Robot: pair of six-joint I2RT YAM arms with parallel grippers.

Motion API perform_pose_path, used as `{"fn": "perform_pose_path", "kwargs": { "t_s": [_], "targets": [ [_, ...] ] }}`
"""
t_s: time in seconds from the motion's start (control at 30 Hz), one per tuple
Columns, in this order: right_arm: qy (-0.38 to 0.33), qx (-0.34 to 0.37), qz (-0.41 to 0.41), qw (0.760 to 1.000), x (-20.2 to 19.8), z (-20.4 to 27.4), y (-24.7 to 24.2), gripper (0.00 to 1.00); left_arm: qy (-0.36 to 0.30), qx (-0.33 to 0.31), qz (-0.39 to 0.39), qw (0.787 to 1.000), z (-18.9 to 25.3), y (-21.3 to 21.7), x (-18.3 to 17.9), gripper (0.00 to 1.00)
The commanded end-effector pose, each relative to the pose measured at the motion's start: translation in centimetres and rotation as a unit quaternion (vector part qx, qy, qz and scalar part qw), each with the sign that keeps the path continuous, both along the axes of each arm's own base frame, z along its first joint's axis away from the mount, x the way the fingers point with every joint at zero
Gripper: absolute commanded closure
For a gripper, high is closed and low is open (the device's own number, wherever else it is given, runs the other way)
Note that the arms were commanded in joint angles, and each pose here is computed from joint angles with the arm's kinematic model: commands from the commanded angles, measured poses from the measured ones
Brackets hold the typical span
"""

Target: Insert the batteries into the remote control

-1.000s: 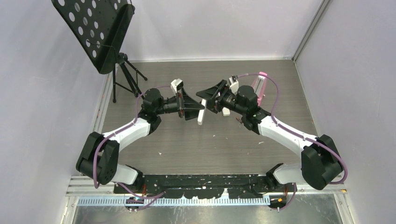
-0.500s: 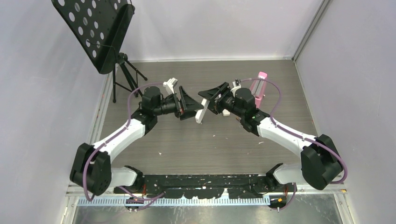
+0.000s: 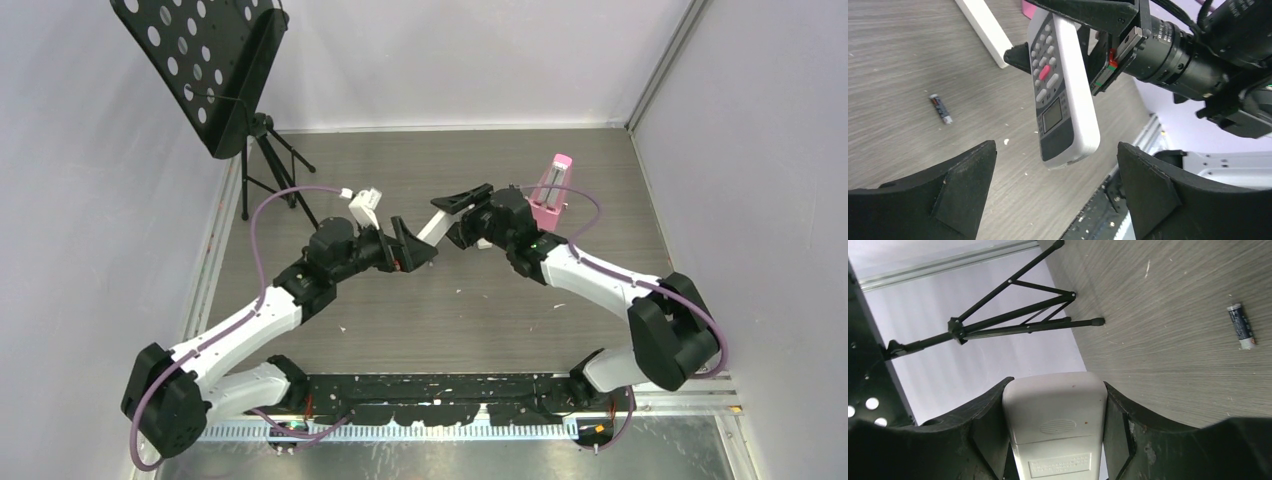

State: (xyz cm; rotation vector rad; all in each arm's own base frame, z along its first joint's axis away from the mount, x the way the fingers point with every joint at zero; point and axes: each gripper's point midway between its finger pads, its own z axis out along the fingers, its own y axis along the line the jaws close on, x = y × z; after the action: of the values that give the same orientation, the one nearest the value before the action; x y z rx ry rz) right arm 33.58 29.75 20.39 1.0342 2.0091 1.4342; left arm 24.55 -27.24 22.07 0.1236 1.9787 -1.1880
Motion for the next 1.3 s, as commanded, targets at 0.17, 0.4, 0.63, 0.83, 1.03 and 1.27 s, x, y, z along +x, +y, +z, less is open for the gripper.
{"fn": "perform_pose_path", "kwargs": {
  "t_s": [0.17,0.4,0.63,0.83,1.03,1.27],
  "targets": [
    [0.027,0.022,0.003,0.999,0.6,0.9,1.8,0.60,-0.050,0.085,0.050,0.994,-2.3,-0.3,3.2,0.33],
    [0.049,0.007,0.017,0.999,-0.1,-0.7,2.0,0.59,-0.070,0.068,0.082,0.992,-1.9,-0.1,4.3,0.40],
    [0.069,0.017,0.032,0.997,-0.3,-1.6,2.6,0.59,-0.078,0.064,0.075,0.992,-2.0,-0.5,4.4,0.42],
    [0.087,0.023,0.050,0.995,-0.1,-3.3,3.3,0.58,-0.066,0.069,0.071,0.993,-2.5,-0.5,4.2,0.98],
    [0.003,-0.027,0.090,0.996,0.6,-2.5,2.1,0.25,-0.014,0.101,0.026,0.994,-4.2,-1.2,2.9,1.00],
    [-0.117,-0.106,0.189,0.969,-1.7,-0.5,-0.9,0.15,0.058,0.068,-0.078,0.993,-3.8,-0.6,1.4,1.00]
  ]
}}
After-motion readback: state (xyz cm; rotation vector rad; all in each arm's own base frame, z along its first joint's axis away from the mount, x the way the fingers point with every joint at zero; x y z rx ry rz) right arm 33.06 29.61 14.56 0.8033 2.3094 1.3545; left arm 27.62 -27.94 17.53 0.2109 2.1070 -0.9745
